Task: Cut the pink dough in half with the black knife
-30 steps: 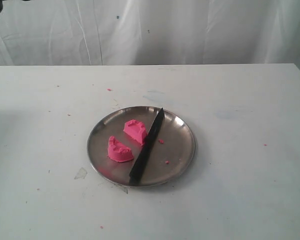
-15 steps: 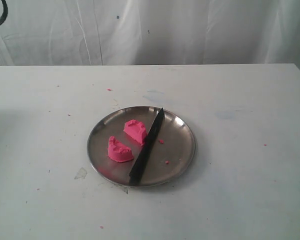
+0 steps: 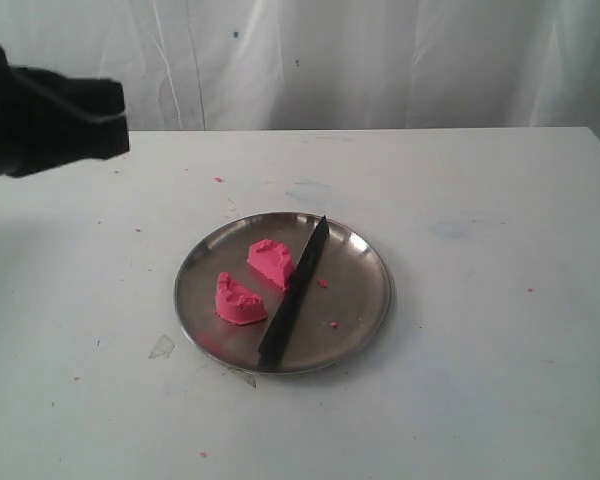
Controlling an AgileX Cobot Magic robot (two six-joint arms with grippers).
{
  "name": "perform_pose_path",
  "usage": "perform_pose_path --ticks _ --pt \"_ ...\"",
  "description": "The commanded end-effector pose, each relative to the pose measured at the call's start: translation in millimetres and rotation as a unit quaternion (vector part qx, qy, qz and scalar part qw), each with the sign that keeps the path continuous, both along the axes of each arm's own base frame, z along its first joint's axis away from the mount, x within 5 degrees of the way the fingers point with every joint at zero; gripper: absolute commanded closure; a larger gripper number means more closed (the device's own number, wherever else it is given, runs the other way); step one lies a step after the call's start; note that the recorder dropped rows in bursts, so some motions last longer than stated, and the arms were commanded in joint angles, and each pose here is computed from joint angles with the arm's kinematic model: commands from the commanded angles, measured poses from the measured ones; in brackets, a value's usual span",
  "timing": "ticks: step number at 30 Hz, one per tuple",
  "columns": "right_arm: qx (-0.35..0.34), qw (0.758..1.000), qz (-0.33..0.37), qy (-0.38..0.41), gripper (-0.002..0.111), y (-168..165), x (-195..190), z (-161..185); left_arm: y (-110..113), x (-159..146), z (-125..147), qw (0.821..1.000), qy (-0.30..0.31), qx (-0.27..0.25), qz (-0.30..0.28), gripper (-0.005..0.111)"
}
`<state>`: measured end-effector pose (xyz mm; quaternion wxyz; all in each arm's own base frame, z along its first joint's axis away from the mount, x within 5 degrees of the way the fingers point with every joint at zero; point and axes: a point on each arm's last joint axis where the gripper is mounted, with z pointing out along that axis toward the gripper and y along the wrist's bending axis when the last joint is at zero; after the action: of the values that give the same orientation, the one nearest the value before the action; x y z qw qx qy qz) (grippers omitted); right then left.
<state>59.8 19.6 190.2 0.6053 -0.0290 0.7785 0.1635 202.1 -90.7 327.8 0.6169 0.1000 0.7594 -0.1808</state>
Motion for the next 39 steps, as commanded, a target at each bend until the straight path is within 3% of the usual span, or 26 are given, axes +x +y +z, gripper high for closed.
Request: perform_pose_path --ticks 1,7,12,21,27,31,39 --pt "0.002 1.0 -0.003 -0.002 0.108 0 0 -1 19 -29 -34 0.999 0.007 -0.029 0.026 0.107" --pt "0.002 1.0 -0.003 -0.002 0.108 0 0 -1 56 -75 -99 0.996 0.018 -0.023 0.087 0.107" --pt "0.002 1.0 -0.003 -0.002 0.108 0 0 -1 75 -103 -127 0.99 0.007 -0.027 0.135 0.107" --pt "0.002 1.0 -0.003 -0.002 0.108 0 0 -1 82 -119 -132 0.987 -0.034 -0.008 0.155 0.107" --pt "0.002 1.0 -0.003 -0.002 0.108 0 0 -1 81 -134 -142 0.991 0.005 0.001 0.137 0.107" --pt "0.002 1.0 -0.003 -0.002 0.108 0 0 -1 80 -140 -145 0.992 0.006 0.025 0.125 0.107" --pt "0.002 1.0 -0.003 -0.002 0.108 0 0 -1 80 -146 -143 0.992 -0.016 0.021 0.121 0.107"
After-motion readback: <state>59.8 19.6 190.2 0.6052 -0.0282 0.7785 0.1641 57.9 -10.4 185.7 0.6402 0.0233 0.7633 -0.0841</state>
